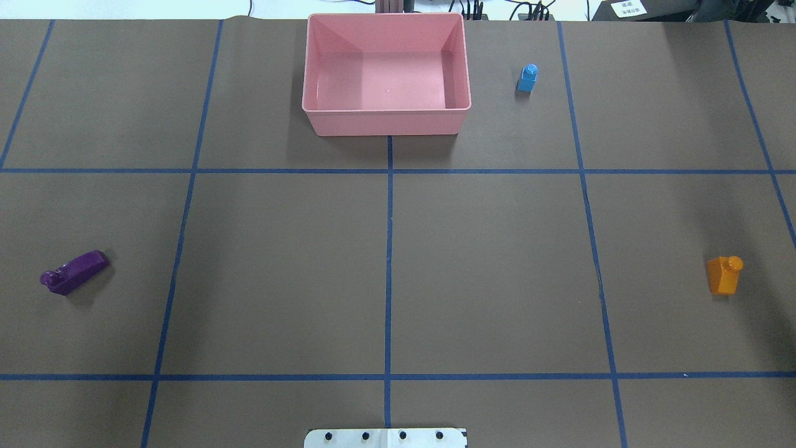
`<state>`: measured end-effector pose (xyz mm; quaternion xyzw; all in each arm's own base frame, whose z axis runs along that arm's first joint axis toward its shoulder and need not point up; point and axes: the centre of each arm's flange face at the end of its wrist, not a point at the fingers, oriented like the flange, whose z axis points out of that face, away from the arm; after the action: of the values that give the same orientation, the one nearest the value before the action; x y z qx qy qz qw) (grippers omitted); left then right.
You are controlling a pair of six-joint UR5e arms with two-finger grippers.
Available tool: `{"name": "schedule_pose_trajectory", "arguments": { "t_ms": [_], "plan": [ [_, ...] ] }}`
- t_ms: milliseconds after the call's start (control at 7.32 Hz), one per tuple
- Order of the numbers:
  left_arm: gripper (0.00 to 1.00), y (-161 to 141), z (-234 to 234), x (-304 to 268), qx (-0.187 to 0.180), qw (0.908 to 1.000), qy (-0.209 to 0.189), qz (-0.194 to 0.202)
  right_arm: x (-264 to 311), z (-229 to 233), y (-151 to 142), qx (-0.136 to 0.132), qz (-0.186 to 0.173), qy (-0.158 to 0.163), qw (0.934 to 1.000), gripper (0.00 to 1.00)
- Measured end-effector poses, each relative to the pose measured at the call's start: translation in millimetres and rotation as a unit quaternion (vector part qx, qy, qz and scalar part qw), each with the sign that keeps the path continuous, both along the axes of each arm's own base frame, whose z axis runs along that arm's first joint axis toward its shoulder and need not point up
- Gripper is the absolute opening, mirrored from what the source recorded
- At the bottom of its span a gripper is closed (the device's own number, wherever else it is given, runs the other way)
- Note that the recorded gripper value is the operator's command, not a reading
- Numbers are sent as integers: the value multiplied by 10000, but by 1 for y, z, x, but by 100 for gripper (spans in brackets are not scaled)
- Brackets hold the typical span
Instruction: Put all blocks into box
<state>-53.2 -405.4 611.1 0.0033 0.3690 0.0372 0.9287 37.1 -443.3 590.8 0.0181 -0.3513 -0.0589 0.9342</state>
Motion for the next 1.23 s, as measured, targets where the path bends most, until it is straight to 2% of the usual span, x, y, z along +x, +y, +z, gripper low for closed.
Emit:
{"name": "schedule_pose_trajectory", "arguments": {
  "t_ms": [410, 546, 819, 956, 1229],
  "plan": [
    [100, -1, -4, 0, 33, 10000, 3, -12, -1, -3, -3, 37, 9, -16, 10000, 100],
    [100, -5, -9, 0, 142, 9999, 1, -22, -2, -8, -6, 162, 5, -41, 9999, 100],
    [100, -24, -26, 1, 657, 9978, 21, -37, -4, -19, -16, 761, -1, -94, 9971, 100],
    [100, -39, -27, 1, 856, 9963, 31, -42, -7, -25, -22, 972, 11, -136, 9952, 100],
    [100, -82, -5, 5, 907, 9957, 198, -19, -39, -46, -37, 1108, -48, -282, 9934, 100]
  ]
}}
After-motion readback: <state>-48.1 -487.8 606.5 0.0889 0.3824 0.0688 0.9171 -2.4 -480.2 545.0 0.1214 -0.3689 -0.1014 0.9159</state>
